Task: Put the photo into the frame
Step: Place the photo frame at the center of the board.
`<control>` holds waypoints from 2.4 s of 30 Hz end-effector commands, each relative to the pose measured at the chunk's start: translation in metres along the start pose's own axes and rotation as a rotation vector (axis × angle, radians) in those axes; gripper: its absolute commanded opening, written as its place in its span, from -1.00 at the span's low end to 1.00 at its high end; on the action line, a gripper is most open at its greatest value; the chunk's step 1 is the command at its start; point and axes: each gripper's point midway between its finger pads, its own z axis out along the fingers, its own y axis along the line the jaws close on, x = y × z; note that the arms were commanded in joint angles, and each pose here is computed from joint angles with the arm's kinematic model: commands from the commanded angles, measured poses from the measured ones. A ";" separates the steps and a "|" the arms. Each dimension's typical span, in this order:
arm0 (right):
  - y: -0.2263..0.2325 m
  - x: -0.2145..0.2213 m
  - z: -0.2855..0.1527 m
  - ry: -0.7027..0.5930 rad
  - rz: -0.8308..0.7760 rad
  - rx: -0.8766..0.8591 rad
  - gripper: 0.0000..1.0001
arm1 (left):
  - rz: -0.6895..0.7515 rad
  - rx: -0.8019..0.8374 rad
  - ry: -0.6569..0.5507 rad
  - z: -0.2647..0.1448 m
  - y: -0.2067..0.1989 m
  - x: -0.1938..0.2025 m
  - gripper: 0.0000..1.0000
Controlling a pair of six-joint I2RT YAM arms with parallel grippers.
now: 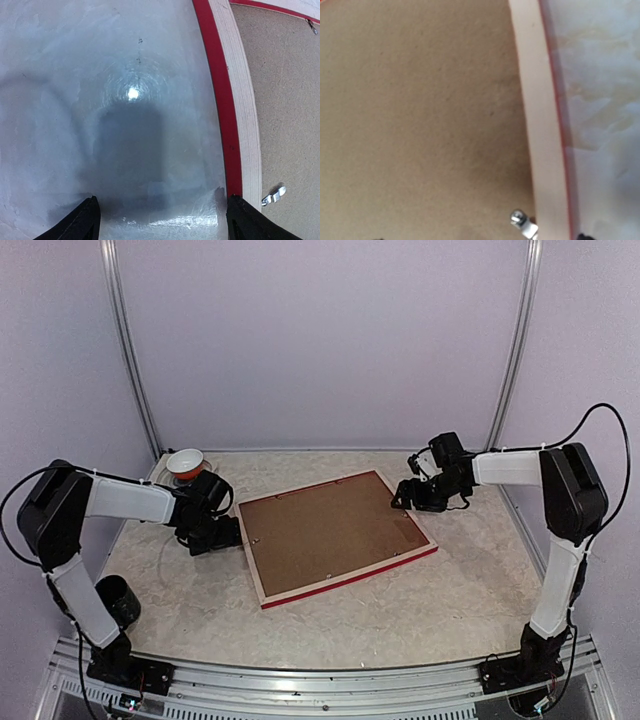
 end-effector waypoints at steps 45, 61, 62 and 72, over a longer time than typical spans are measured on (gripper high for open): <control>0.030 0.042 -0.068 -0.106 0.035 0.021 0.74 | -0.053 0.049 -0.013 0.021 -0.042 -0.038 0.80; -0.039 0.021 -0.025 -0.101 0.148 0.052 0.78 | -0.066 0.027 0.010 0.029 -0.023 -0.024 0.81; -0.039 0.023 -0.025 -0.097 0.148 0.045 0.78 | -0.066 0.026 0.014 0.030 -0.023 -0.024 0.81; -0.020 0.036 -0.017 -0.064 0.144 -0.091 0.78 | -0.078 0.060 0.047 0.039 -0.027 -0.016 0.82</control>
